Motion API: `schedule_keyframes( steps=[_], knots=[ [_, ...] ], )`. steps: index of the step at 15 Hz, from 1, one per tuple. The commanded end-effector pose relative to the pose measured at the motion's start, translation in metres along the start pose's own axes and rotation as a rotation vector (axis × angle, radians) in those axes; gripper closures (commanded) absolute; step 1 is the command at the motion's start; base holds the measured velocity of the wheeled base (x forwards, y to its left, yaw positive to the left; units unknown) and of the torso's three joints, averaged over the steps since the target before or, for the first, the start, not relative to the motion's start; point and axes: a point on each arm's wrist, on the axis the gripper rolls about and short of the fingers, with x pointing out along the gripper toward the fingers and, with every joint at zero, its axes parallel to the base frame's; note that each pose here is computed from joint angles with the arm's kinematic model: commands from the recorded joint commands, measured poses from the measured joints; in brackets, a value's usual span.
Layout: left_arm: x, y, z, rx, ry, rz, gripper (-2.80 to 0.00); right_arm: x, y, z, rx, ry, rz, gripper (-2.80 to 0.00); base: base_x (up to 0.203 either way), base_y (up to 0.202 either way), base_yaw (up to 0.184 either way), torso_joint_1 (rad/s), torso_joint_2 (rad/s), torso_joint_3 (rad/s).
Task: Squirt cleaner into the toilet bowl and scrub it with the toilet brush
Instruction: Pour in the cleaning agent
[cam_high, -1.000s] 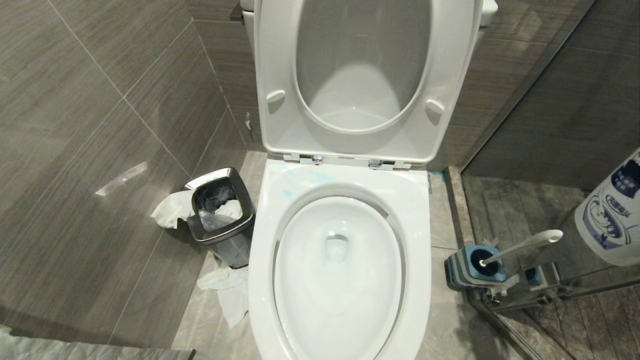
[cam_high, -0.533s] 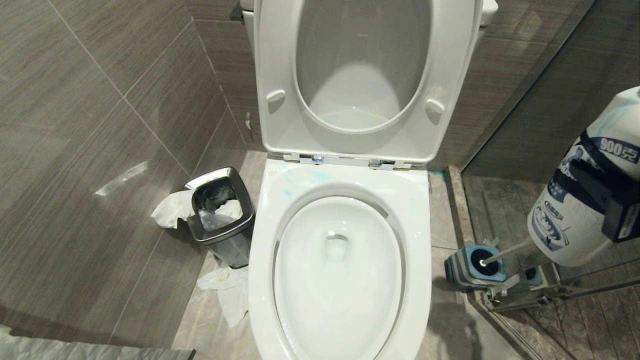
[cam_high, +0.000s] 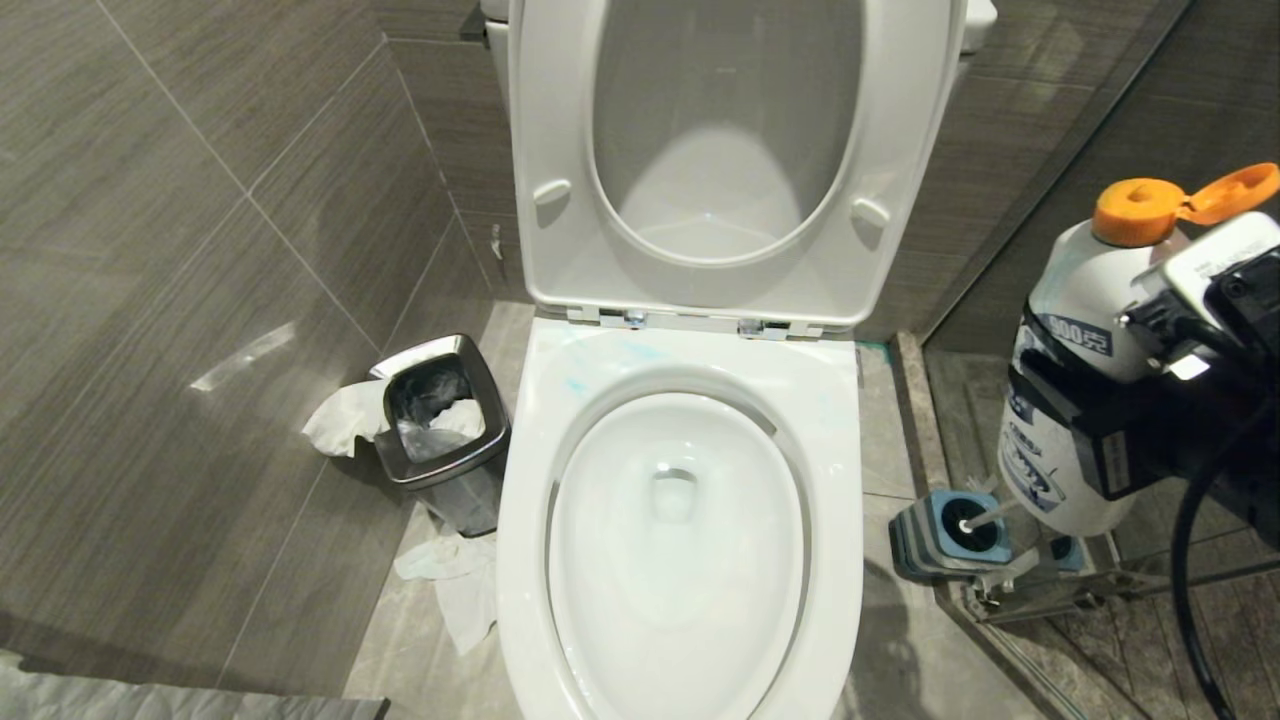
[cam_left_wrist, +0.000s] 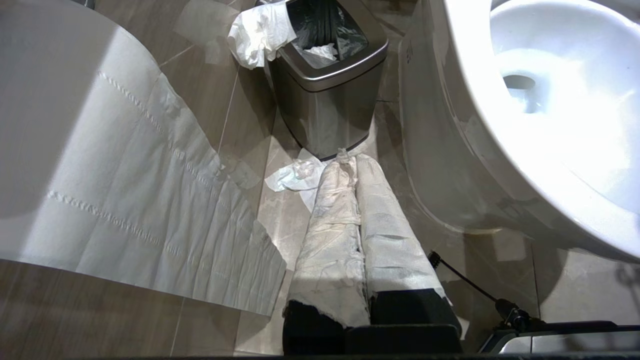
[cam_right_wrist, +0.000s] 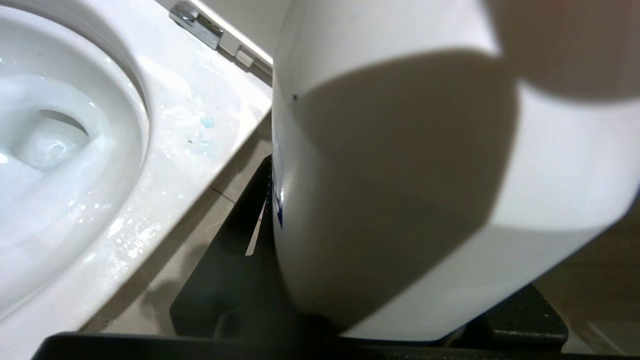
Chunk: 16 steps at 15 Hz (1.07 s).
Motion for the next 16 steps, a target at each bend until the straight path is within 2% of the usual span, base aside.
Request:
schedule_keyframes(
  steps=[1,4,8,13,16],
  knots=[
    [0.000,0.000,0.000,0.000,0.001,0.000,0.00,0.016,0.027,0.009,-0.025,0.013,0.029,0.00,0.000,0.000,0.000,0.000,0.00,0.000],
    [0.000,0.000,0.000,0.000,0.001,0.000,0.00,0.027,0.048,0.019,-0.059,0.024,0.021,0.00,0.000,0.000,0.000,0.000,0.00,0.000],
    [0.000,0.000,0.000,0.000,0.001,0.000,0.00,0.031,0.056,0.016,-0.200,0.046,0.024,0.00,0.000,0.000,0.000,0.000,0.00,0.000],
    [0.000,0.000,0.000,0.000,0.001,0.000,0.00,0.035,0.058,0.019,-0.436,0.043,0.022,0.00,0.000,0.000,0.000,0.000,0.00,0.000],
    [0.000,0.000,0.000,-0.002,0.001,0.000,0.00,0.048,0.069,0.025,-0.512,0.048,0.024,0.00,0.000,0.000,0.000,0.000,0.00,0.000]
  ],
)
